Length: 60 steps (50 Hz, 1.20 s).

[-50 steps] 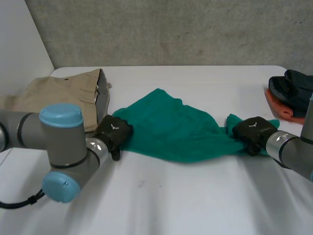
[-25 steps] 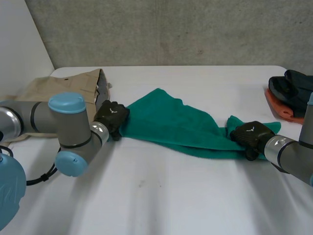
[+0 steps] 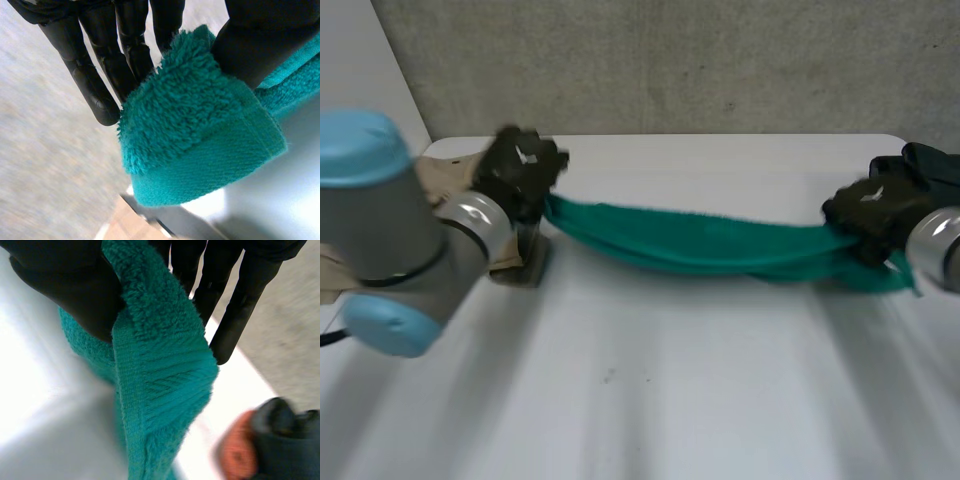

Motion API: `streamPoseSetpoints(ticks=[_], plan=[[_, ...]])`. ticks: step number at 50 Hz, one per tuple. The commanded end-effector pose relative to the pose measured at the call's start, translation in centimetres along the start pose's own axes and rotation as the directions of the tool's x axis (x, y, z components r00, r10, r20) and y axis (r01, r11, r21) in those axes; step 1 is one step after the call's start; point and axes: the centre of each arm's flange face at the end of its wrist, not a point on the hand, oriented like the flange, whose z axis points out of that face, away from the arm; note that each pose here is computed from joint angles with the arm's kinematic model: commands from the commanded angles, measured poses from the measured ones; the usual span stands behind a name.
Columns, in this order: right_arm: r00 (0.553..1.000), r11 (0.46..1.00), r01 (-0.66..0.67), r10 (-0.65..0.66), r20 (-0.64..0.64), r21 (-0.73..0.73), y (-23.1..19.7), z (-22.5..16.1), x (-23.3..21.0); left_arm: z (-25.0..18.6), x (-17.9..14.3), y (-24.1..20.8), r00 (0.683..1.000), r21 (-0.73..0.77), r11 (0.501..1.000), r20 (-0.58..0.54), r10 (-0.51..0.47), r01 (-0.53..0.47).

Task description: Fold the laundry.

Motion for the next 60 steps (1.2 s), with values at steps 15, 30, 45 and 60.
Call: streamPoseSetpoints(ticks=[15,30,45,60], plan=[[0.984,0.972,0.176,-0.168,0.061,-0.154,2.3,1.0,3.6,1.2,2.0,5.1,0.985,-0.286,0.955,-0.128,-0.120,0.079],[0.859,0.837,0.233,0.061,-0.508,0.495,-9.8,3.7,10.0,7.5,-8.8,-10.5,0.906,0.575,0.807,0.403,-0.133,-0.137],[0.984,0.933,0.019,0.047,-0.174,0.360,-3.0,7.7,3.8,6.0,-1.1,-1.6,0.977,0.305,0.952,0.196,-0.079,0.015],[0.996,0.997,-0.071,0.070,0.049,0.021,5.2,9.5,-1.9,2.1,4.6,5.7,0.994,0.022,0.994,0.016,-0.110,0.110]])
